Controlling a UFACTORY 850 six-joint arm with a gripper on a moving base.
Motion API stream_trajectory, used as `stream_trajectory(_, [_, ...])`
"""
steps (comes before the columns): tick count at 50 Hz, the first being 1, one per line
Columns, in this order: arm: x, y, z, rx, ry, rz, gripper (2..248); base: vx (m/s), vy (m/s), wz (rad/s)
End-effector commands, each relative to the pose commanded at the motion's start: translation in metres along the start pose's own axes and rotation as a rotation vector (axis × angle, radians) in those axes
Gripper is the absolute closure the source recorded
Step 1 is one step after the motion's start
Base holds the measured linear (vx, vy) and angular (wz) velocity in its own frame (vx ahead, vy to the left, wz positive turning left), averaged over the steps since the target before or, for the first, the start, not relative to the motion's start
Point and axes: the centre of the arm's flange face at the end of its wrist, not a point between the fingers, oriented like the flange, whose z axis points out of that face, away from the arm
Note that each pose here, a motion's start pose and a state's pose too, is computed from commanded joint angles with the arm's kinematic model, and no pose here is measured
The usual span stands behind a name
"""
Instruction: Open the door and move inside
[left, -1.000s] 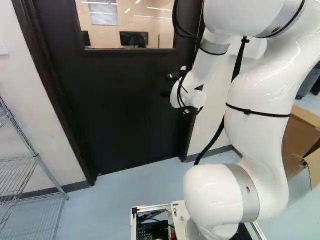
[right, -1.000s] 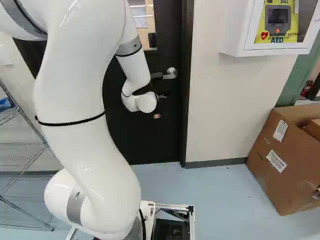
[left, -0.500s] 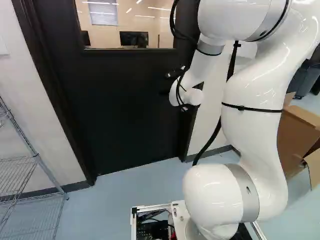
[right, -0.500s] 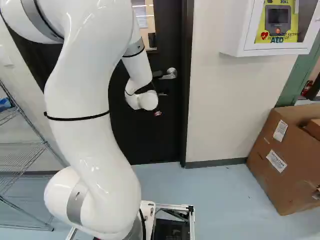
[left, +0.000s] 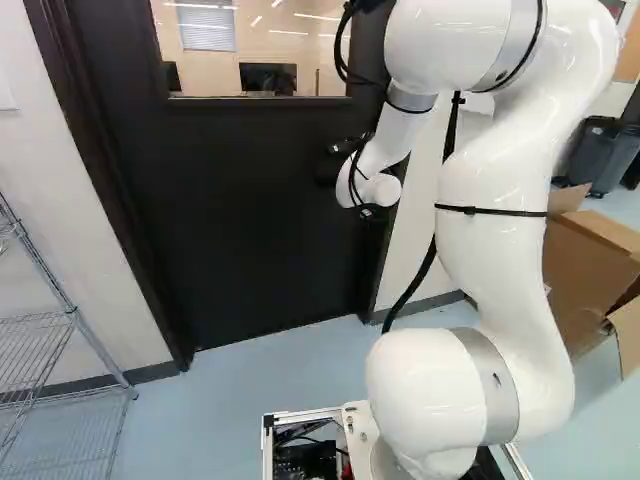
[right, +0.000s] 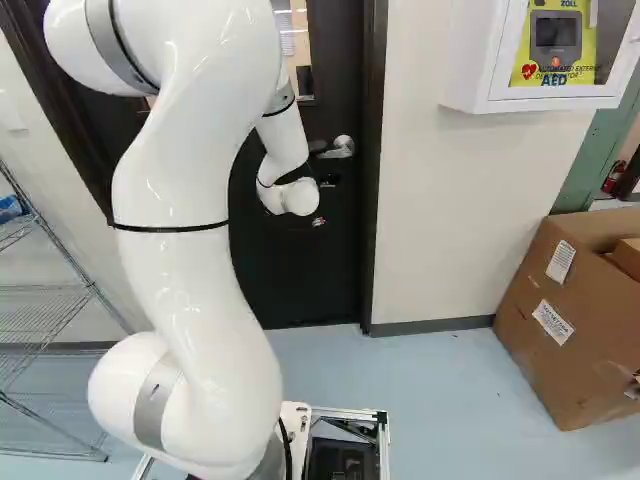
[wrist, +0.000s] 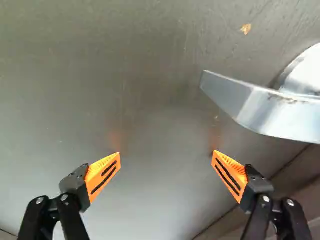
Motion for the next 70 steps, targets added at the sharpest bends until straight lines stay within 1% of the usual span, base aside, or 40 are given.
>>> stream_trajectory(46, [0.006,0.01,0.062,0.002,0.042,-0.012,3,0.0,0.0,0.0])
stream_trajectory(70, [0.01,0.008,0.096,0.03,0.08,-0.039,3,0.0,0.0,0.0])
